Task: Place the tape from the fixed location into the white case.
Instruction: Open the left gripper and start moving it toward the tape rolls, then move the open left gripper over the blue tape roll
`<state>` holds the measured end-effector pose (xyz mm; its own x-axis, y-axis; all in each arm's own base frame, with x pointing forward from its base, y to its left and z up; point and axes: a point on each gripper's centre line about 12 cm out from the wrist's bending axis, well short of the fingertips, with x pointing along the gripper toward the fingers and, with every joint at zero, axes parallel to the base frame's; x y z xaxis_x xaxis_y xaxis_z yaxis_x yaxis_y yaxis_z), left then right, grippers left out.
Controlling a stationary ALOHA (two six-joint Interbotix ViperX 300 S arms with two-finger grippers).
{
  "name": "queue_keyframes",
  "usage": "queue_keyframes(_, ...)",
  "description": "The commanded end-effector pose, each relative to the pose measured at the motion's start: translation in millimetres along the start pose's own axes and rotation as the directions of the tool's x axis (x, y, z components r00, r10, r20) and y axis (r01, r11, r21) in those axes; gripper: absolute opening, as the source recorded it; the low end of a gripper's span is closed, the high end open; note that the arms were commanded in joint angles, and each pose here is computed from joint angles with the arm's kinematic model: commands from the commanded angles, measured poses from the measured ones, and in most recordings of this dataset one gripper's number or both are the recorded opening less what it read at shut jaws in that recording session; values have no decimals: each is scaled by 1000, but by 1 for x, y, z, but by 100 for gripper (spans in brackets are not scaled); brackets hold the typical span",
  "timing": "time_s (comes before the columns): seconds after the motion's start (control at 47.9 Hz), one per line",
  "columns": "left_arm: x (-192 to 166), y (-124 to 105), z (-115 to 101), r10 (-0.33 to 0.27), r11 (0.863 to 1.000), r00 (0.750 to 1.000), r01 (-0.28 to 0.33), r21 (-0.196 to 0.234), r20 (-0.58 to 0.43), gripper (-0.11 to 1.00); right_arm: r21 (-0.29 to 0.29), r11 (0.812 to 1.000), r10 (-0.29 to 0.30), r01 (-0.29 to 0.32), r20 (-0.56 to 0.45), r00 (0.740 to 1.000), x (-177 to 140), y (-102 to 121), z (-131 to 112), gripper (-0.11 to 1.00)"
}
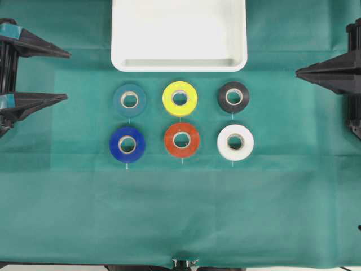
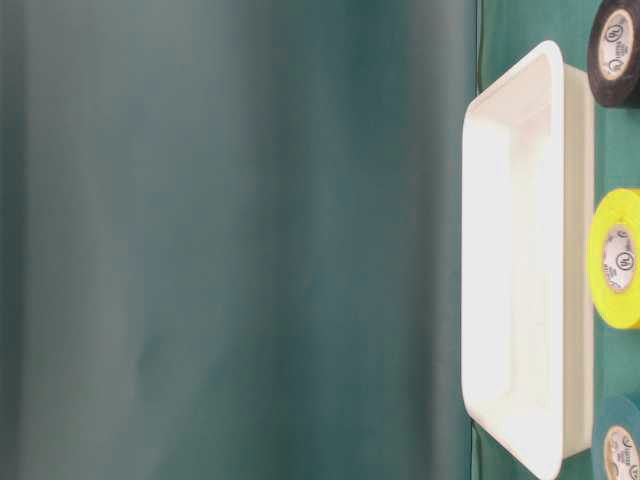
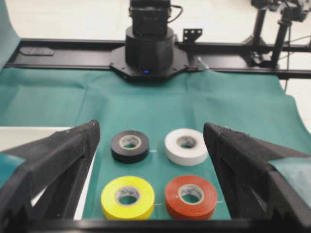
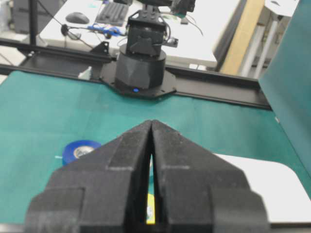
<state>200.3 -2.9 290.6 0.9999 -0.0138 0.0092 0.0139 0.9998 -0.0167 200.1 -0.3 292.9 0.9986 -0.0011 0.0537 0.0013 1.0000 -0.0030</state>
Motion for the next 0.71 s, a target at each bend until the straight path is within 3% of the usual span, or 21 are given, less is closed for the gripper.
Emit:
queue_keyframes(0.0, 2, -7, 12, -32, 999, 999, 32, -2, 30, 97, 1, 1000, -2, 2, 26, 1000, 3, 0, 11, 0)
queue_keyframes(0.355, 0, -33, 14, -160, 987, 987, 161, -2, 31, 97, 1, 1000, -2, 2, 12, 1000, 6, 0, 7, 0)
queue_keyframes(0.689, 0, -36, 13, -174, 985, 985, 174, -3, 17, 97, 0, 1000, -2, 2, 14, 1000, 6, 0, 8, 0)
